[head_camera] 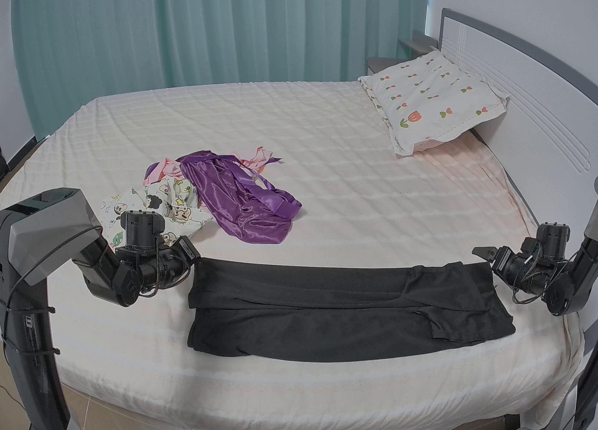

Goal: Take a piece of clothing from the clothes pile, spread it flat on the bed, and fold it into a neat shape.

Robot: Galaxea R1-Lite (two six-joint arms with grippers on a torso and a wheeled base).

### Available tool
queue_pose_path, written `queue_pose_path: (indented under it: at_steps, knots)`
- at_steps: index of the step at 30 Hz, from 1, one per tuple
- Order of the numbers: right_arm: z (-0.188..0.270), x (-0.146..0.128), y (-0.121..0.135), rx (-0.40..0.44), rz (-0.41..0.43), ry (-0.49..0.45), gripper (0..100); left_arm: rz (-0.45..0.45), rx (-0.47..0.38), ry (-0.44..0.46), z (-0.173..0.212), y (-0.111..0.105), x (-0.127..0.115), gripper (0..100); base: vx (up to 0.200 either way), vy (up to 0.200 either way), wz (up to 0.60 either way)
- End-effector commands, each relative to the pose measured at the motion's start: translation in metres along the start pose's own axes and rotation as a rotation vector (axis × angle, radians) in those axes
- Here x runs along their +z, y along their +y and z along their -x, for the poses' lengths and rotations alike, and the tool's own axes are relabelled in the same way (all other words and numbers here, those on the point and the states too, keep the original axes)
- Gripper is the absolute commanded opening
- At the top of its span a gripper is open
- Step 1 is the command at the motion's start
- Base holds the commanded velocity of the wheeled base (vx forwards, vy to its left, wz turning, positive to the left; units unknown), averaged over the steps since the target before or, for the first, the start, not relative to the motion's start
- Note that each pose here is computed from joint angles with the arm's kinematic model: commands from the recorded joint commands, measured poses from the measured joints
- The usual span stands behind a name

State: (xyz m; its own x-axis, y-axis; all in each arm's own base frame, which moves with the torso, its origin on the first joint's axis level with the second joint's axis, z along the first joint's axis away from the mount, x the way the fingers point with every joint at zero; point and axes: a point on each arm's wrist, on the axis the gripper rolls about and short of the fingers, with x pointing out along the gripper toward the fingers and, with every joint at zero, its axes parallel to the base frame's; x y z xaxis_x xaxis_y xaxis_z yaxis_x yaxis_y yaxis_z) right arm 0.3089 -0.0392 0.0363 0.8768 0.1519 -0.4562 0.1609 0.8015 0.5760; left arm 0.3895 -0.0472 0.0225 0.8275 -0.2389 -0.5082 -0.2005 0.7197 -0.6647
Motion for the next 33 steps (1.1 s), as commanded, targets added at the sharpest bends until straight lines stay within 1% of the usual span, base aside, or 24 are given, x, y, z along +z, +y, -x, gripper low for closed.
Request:
queue_pose_path:
  at_steps: [1,9,17,21,23,26,27,29,33]
  knots:
    - [0.000,0.002,-0.001,0.000,-0.001,-0.009,100,0.001,0.000,-0.004,0.001,0.000,0.000,0,0.000,0.000,0.00]
    - [-0.001,0.012,-0.010,-0.022,-0.015,-0.034,100,0.001,0.005,0.003,0.000,0.002,-0.002,0,0.000,0.000,0.00]
    - [-0.014,-0.002,-0.021,-0.051,-0.031,0.022,100,0.002,0.006,0.002,0.000,0.002,-0.002,0,0.000,0.000,0.00]
    - [-0.016,-0.004,-0.019,-0.046,-0.028,0.031,100,0.002,0.006,0.002,0.000,0.002,-0.002,0,0.000,0.000,0.00]
    - [-0.021,-0.010,-0.020,-0.045,-0.027,0.053,100,0.002,0.006,0.002,0.000,0.002,-0.002,0,0.000,0.000,0.00]
    - [-0.025,-0.008,-0.019,-0.038,-0.025,0.044,100,0.002,0.005,0.001,0.001,0.002,-0.001,0,0.000,0.000,0.00]
    - [-0.025,-0.008,-0.019,-0.038,-0.025,0.044,0,0.002,0.005,0.001,0.001,0.002,-0.001,0,0.000,0.000,0.00]
    - [-0.025,-0.008,-0.020,-0.043,-0.026,0.048,0,0.002,0.007,0.001,0.000,0.002,-0.002,0,0.000,0.000,0.00]
    - [-0.028,-0.002,-0.019,-0.036,-0.026,0.027,0,0.002,0.006,-0.001,0.000,0.002,-0.001,0,0.000,0.000,0.00]
